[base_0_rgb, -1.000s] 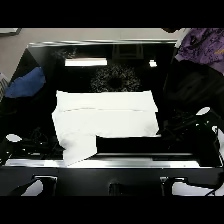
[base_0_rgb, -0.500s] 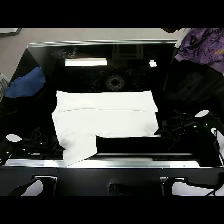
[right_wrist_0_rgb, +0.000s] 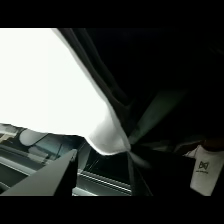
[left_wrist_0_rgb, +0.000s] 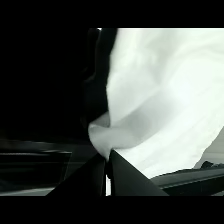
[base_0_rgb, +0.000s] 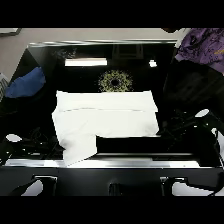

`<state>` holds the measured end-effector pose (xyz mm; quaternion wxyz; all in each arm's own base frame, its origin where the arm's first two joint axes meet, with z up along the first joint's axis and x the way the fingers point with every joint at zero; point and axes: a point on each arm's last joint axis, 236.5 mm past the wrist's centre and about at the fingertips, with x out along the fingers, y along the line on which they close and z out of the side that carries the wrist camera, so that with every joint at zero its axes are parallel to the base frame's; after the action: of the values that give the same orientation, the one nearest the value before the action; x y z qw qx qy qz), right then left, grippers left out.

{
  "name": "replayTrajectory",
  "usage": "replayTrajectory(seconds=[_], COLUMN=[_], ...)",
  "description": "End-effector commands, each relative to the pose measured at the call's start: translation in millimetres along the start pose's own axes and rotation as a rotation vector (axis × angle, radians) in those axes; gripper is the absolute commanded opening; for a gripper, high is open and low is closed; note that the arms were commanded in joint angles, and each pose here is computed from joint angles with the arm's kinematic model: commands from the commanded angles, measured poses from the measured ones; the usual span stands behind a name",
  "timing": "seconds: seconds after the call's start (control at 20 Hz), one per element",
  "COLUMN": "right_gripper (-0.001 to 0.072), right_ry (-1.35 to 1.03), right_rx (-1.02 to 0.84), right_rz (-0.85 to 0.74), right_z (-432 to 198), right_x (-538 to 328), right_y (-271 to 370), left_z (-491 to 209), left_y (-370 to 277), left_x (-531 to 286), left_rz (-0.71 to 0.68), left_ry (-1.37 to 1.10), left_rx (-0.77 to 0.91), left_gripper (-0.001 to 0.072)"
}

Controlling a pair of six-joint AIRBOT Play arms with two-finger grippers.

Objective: Fold the clothes and pants, and hang the long-sleeved shirts on hangers.

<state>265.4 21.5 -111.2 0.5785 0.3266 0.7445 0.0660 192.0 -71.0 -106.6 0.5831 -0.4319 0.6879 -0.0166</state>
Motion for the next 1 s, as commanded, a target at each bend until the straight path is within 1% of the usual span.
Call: replayTrajectory(seconds=[0.0,0.05,0.1,0.25,0.6,0.95], right_gripper=[0.0431,0.0446,0.0447,0.0446,0.0446,0.0446], right_ry=[-0.163,-0.149,-0.142,-0.172,-0.132,-0.064], right_rx=[-0.035,-0.064,-0.079,-0.1,-0.103,-0.072], right_rz=[0.007,0.042,0.051,0.02,0.003,0.042], right_z=[36,32,30,32,23,16], right_x=[-10,-14,-18,-26,-24,-12], right_y=[6,17,22,20,15,16], left_z=[0,0,0,0,0,1], left_y=[0,0,0,0,0,0], left_x=[0,0,0,0,0,0], left_rz=[0.0,0.0,0.0,0.0,0.001,0.001], left_ry=[0.0,0.0,-0.001,-0.001,-0.002,-0.006], left_rx=[0.001,0.001,0.001,0.001,0.001,0.001], left_gripper=[0.0017,0.0017,0.0017,0.0017,0.0017,0.0017])
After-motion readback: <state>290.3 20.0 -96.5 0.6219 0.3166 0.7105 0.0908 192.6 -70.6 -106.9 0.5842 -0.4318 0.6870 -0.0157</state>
